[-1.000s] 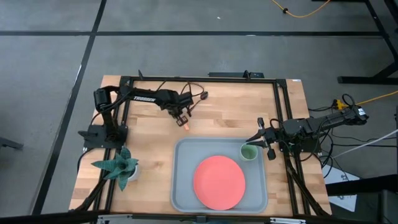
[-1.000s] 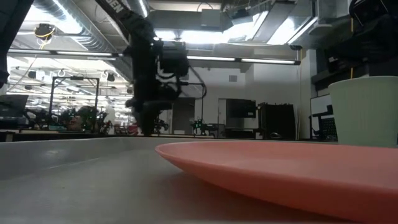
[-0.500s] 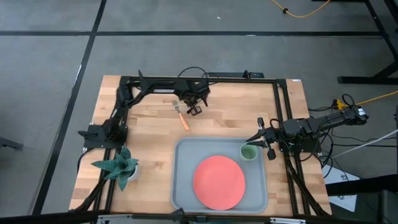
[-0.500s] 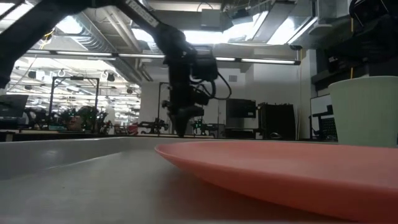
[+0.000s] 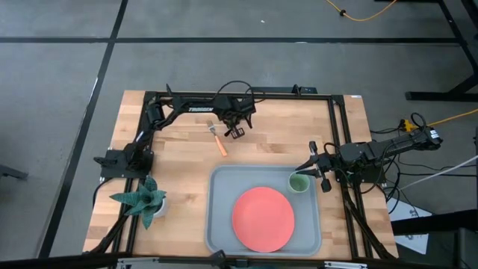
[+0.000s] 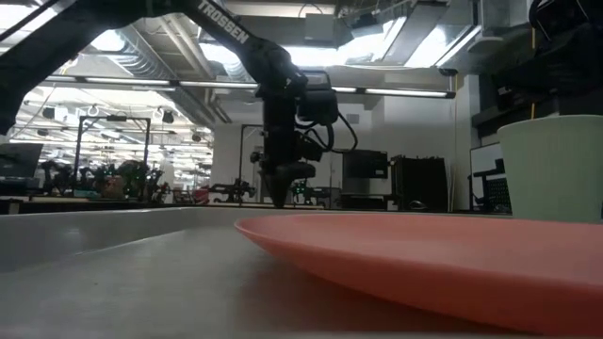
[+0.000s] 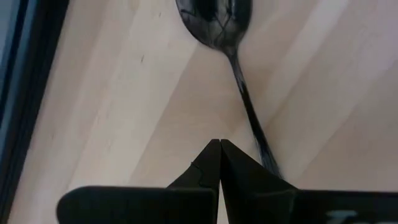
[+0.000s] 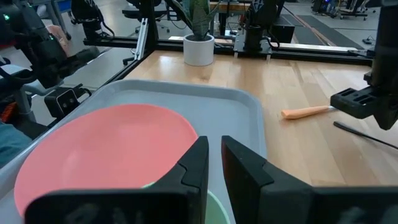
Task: Pick and place plate/cup/fork/spoon on tray
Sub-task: Move the silverware to the top of the table, then put the black spoon on the gray serving tray to the right of the pink plate
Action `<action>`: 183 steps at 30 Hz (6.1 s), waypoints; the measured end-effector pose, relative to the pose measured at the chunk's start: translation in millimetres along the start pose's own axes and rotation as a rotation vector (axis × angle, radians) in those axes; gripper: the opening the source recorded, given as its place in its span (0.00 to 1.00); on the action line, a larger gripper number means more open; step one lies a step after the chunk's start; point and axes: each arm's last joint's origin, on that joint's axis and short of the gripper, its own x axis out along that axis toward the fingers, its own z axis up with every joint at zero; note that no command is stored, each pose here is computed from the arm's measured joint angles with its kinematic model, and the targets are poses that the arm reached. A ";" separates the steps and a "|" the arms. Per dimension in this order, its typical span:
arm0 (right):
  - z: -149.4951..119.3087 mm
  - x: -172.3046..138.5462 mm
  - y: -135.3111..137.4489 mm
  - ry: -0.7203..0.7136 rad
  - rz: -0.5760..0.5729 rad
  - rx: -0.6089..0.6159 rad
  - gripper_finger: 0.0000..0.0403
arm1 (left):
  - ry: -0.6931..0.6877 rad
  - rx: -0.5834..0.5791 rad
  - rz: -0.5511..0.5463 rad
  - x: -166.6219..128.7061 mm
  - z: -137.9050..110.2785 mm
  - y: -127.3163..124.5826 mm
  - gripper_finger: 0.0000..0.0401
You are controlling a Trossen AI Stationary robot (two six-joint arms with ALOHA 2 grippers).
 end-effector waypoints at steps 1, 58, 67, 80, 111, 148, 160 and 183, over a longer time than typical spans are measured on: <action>0.0 0.0 0.0 0.000 0.000 0.000 0.13 | 0.003 -0.002 -0.011 0.4 -0.1 0.6 0.00; -3.2 -0.1 0.1 0.033 0.002 -0.020 0.13 | -0.046 -0.012 -0.242 -6.7 -2.0 -91.4 0.00; -3.4 -0.1 0.6 0.035 0.019 -0.021 0.13 | -0.124 -0.019 -0.253 -11.4 5.3 -99.7 0.00; 3.1 0.0 0.6 -0.034 0.018 -0.037 0.13 | -0.098 0.043 -0.216 -28.8 5.9 -101.4 0.00; 160.5 1.1 -45.0 -0.937 -0.611 -0.444 0.13 | -0.238 -0.129 0.212 -181.8 -184.6 23.9 0.00; 71.5 216.2 -203.5 0.540 -0.659 0.692 0.13 | -0.717 -0.169 -0.177 -102.2 -278.2 -17.7 0.00; 79.6 219.2 -209.3 0.405 -0.723 0.731 0.13 | -0.941 -0.244 -0.315 -93.2 -300.9 -17.4 0.00; 88.4 245.5 -157.7 0.473 -0.602 0.359 0.13 | -0.932 -0.234 -0.326 -92.4 -301.2 -18.2 0.00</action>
